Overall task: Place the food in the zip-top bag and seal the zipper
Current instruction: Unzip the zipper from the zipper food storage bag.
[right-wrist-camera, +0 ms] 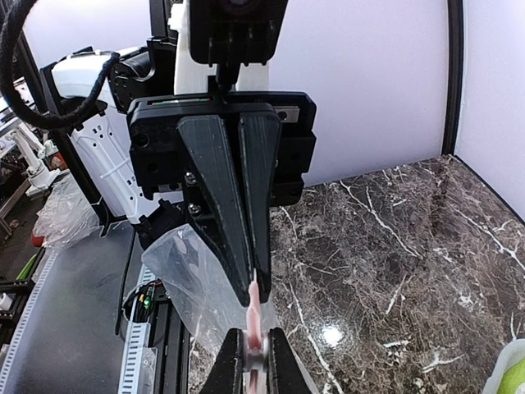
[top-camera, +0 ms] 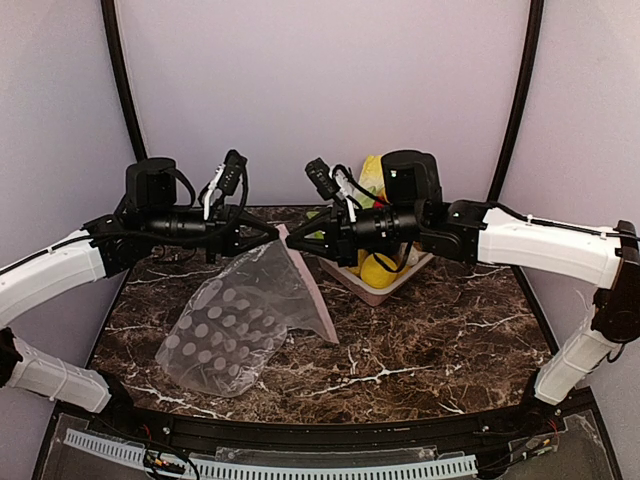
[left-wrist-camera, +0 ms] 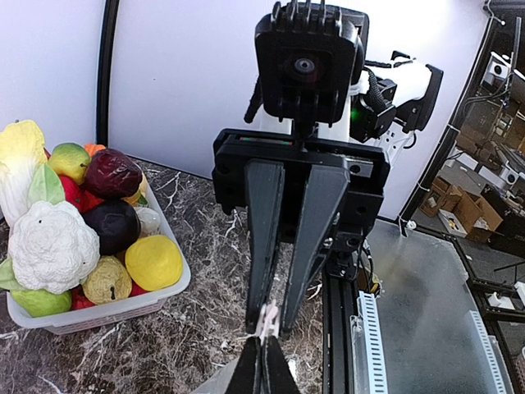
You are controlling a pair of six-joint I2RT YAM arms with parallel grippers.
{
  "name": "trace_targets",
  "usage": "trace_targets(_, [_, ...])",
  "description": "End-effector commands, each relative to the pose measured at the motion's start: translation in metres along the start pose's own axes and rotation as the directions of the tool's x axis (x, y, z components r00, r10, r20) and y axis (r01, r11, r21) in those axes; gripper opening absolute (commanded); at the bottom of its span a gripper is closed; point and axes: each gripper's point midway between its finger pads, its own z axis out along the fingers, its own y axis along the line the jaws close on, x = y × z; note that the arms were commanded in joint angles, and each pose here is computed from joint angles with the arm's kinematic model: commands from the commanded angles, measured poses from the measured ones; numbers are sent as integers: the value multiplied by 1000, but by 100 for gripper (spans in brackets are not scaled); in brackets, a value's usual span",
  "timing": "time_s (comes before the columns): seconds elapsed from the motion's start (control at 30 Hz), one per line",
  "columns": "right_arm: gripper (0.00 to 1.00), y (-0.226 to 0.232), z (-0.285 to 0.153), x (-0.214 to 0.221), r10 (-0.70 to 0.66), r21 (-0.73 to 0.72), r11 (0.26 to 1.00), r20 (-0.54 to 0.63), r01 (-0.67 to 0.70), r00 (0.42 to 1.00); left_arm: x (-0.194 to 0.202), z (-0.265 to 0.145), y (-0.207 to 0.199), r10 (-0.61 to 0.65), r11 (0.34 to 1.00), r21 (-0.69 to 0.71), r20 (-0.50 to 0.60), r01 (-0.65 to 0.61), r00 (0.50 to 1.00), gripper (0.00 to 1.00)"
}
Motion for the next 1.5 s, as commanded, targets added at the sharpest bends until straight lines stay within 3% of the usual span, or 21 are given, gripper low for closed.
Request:
trace_targets(0.0, [0,-8,0,51,119,27,993,-146,-116,982,-44,-28,4,102,992,-92,139,-90,985,1])
trace_targets(1.47, [0,-13,2,80,194,56,981,-186,-187,963,-64,-69,37,98,972,-230,234,-43,967,1])
